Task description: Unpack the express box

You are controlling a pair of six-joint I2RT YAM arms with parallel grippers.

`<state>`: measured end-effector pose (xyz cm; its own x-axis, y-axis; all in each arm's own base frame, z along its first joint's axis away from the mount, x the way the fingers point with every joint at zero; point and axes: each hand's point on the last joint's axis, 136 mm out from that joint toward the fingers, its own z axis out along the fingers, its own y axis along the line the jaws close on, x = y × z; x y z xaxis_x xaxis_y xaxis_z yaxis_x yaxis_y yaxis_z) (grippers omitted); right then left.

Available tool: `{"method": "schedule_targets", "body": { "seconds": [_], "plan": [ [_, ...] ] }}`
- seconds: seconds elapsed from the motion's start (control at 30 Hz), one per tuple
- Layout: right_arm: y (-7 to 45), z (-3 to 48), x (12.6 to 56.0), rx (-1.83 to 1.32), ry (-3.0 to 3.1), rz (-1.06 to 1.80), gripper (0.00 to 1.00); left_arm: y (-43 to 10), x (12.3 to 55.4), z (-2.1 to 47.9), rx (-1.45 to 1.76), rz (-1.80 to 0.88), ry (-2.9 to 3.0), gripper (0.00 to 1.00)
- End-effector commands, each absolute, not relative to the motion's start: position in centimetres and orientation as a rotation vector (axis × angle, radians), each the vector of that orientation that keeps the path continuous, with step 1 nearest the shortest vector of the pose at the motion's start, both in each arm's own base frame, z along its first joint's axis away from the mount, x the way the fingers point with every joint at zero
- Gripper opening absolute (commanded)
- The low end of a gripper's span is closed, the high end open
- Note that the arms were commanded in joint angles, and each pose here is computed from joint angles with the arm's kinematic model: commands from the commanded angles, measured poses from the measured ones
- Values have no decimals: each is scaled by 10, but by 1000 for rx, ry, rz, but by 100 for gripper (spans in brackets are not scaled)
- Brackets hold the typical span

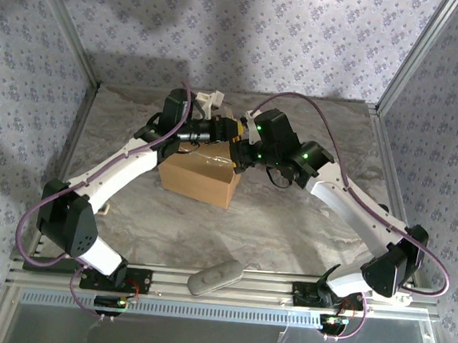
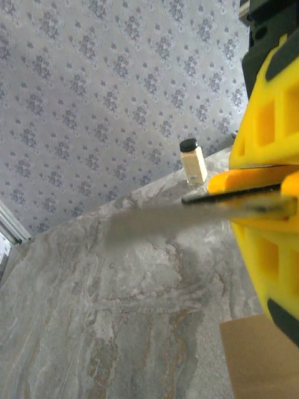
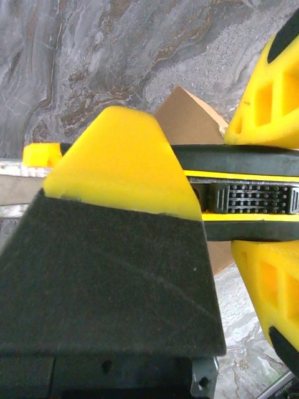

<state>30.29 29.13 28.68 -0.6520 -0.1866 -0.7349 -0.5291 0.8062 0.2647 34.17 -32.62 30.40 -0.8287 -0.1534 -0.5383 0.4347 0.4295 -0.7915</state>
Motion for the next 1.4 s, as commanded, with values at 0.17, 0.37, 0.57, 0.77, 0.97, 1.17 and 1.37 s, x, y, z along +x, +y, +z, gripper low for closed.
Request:
{"method": "schedule_targets", "body": {
  "seconds": [0.17, 0.37, 0.57, 0.77, 0.97, 1.17, 1.37],
  "plan": [
    [301, 308, 306, -528, 2180, 648, 34, -333, 344, 315, 261, -1433, 2107, 0],
    [299, 300, 307, -498, 2189, 683, 52, -331, 348, 316, 210, -1434, 2107, 0],
    [291, 294, 310, -445, 2178, 735, 72, -320, 363, 314, 50, -1375, 2115, 0],
    [270, 287, 311, -358, 2179, 712, 74, -311, 372, 316, -82, -1337, 2122, 0],
    [266, 286, 309, -332, 2159, 725, 74, -302, 376, 311, -215, -1288, 2142, 0],
    [272, 284, 314, -334, 2151, 740, 74, -298, 374, 317, -295, -1284, 2106, 0],
    [278, 286, 322, -341, 2142, 731, 74, -298, 373, 321, -320, -1299, 2092, 0]
  ]
}}
